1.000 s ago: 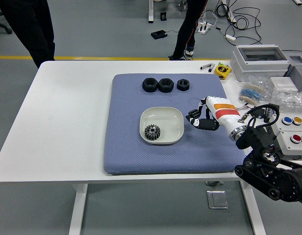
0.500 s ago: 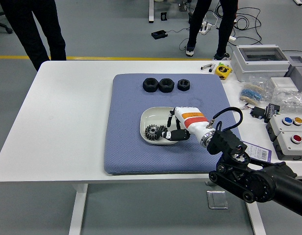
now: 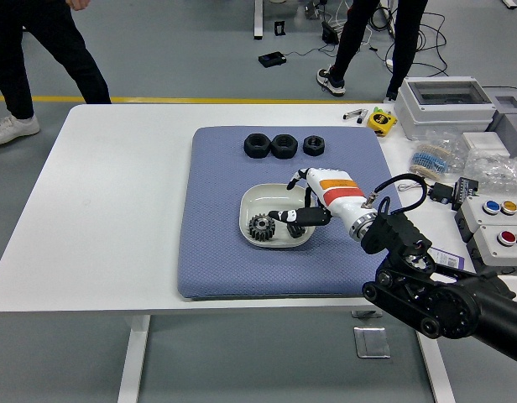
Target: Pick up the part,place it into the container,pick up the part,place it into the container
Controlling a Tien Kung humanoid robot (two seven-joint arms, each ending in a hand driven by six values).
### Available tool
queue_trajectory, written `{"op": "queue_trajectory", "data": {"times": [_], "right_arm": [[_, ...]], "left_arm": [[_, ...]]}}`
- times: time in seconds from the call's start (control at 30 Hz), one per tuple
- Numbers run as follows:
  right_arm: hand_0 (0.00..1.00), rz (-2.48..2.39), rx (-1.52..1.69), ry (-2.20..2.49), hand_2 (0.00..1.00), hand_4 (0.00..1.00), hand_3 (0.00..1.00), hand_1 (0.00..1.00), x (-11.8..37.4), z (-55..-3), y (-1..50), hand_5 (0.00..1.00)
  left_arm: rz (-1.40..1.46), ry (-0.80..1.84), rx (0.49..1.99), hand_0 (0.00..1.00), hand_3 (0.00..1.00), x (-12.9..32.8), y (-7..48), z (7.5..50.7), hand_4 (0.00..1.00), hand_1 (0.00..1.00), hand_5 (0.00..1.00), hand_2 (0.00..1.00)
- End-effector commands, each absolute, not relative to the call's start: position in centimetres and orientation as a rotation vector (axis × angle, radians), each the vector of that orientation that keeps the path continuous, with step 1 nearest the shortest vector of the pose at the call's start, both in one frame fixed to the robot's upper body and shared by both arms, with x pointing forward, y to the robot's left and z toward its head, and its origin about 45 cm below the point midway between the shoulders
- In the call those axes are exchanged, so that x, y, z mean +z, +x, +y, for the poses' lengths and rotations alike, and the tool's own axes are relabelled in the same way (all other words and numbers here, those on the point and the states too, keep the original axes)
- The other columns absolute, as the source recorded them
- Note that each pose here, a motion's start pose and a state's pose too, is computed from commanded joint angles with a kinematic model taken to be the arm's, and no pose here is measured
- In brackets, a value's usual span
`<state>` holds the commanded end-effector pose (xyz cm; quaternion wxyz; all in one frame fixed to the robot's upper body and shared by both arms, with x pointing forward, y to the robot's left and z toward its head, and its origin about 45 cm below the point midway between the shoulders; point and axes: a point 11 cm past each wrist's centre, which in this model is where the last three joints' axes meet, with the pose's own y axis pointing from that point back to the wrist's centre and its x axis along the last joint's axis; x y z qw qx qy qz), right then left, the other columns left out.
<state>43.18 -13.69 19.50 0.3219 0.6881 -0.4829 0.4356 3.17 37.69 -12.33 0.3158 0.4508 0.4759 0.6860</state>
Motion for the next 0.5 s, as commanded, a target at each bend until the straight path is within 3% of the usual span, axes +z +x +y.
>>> {"op": "queue_trajectory", "data": {"times": [0.17, 0.2, 0.37, 0.4, 0.5], "right_arm": [[0.099, -1.449, 1.072, 1.818, 0.317, 0.998, 0.583, 0.183, 20.4, -16.0, 43.5, 0.647], [0.211, -1.489, 1.042, 1.83, 0.426, 0.998, 0.568, 0.302, 20.5, -16.4, 43.5, 0.608], [0.211, -1.611, 0.891, 1.983, 0.426, 0.998, 0.568, 0.302, 20.2, -18.0, 42.8, 0.608], [0.35, -1.625, 0.853, 2.019, 0.625, 0.998, 0.625, 0.515, 20.1, -18.2, 42.6, 0.619], [0.35, -1.66, 0.706, 2.14, 0.625, 0.998, 0.625, 0.515, 19.8, -18.6, 42.1, 0.619]], "left_arm": [[1.258, 1.185, 1.81, 0.618, 0.599, -12.4, 3.0, 37.6, 0.583, 0.589, 0.595, 0.694], [1.259, 1.185, 1.81, 0.617, 0.599, -12.4, 3.0, 37.6, 0.582, 0.589, 0.593, 0.693], [1.262, 1.187, 1.809, 0.617, 0.599, -12.4, 2.9, 37.6, 0.582, 0.589, 0.593, 0.693], [1.263, 1.187, 1.808, 0.616, 0.599, -12.4, 2.9, 37.6, 0.581, 0.591, 0.592, 0.691], [1.265, 1.187, 1.808, 0.616, 0.599, -12.4, 2.8, 37.5, 0.581, 0.591, 0.592, 0.691]]}}
